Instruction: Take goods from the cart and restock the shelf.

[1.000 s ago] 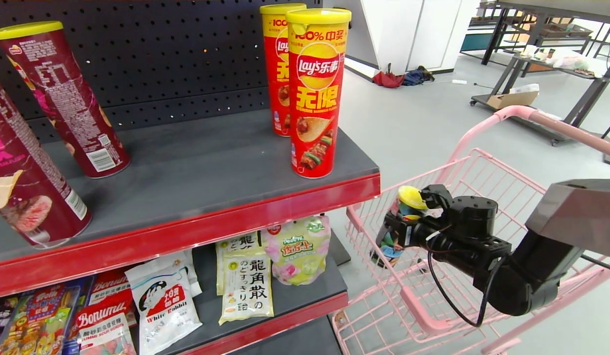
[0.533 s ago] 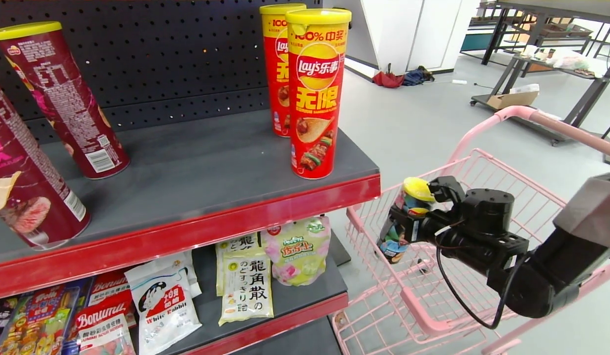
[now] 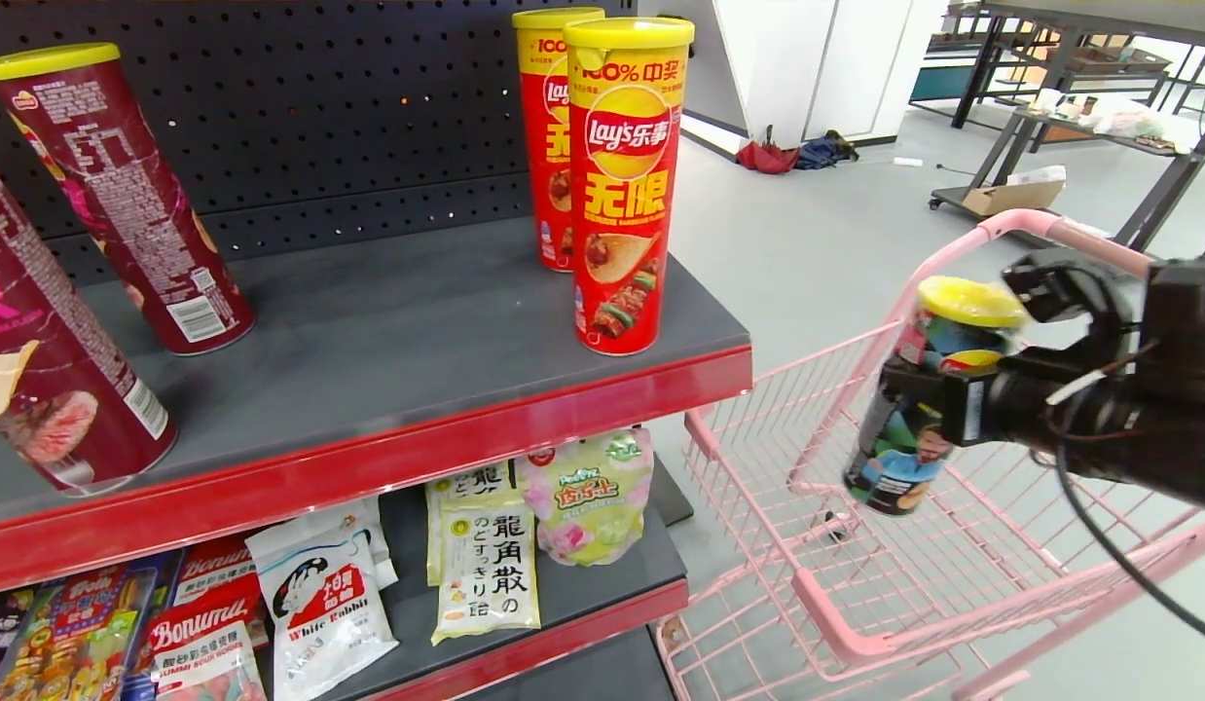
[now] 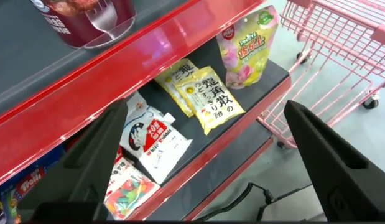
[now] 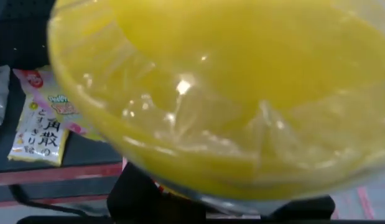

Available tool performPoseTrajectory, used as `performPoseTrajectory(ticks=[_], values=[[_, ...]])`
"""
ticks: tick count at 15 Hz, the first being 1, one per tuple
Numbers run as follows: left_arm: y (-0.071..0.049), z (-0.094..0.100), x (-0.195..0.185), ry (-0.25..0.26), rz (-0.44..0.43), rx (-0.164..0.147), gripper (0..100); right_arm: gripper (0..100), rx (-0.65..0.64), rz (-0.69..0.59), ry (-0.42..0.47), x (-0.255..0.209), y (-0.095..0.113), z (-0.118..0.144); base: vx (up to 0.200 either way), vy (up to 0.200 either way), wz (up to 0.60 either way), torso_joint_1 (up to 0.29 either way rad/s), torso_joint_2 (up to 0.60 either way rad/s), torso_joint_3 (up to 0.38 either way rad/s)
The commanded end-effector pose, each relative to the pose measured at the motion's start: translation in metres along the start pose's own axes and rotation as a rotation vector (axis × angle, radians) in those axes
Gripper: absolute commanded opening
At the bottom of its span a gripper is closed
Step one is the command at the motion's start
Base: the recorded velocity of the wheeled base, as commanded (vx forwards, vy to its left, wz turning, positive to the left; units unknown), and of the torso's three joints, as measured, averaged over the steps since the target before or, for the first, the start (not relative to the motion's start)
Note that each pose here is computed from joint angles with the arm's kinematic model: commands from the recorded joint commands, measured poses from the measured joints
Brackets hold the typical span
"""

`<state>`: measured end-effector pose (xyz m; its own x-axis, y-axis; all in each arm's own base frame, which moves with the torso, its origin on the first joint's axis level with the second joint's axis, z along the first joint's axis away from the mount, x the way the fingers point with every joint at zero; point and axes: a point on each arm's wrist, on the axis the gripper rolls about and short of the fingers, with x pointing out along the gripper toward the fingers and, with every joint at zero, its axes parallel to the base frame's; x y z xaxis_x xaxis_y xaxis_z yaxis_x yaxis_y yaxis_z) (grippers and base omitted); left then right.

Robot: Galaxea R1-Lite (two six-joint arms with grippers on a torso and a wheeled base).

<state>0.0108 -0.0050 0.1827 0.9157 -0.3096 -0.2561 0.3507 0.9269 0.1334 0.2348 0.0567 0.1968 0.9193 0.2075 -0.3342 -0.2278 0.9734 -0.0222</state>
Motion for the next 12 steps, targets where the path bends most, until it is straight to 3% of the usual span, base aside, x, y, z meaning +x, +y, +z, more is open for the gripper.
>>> performPoseTrajectory(ticks=[1, 2, 3, 7, 12], values=[[-0.001, -0.001, -0.005, -0.024, 0.005, 0.009, 100, 0, 0.004, -0.171, -0.156, -0.125, -0.009, 0.026, 0.0, 0.0, 0.0, 0.0, 0.0, 0.0], [-0.001, -0.002, -0.005, -0.022, 0.01, 0.04, 100, 0, 0.006, -0.186, -0.14, -0.149, -0.008, 0.016, 0.0, 0.0, 0.0, 0.0, 0.0, 0.0], [-0.001, -0.002, -0.005, -0.02, 0.01, 0.047, 100, 0, 0.01, -0.206, -0.124, -0.162, -0.01, 0.008, 0.0, 0.0, 0.0, 0.0, 0.0, 0.0], [-0.001, -0.002, -0.006, -0.028, 0.01, 0.05, 100, 0, 0.02, -0.359, -0.096, -0.194, -0.016, -0.026, 0.0, 0.0, 0.0, 0.0, 0.0, 0.0], [-0.002, -0.003, -0.013, -0.063, 0.012, 0.056, 100, 0, -0.007, -0.391, -0.072, -0.196, -0.017, -0.039, 0.0, 0.0, 0.0, 0.0, 0.0, 0.0]])
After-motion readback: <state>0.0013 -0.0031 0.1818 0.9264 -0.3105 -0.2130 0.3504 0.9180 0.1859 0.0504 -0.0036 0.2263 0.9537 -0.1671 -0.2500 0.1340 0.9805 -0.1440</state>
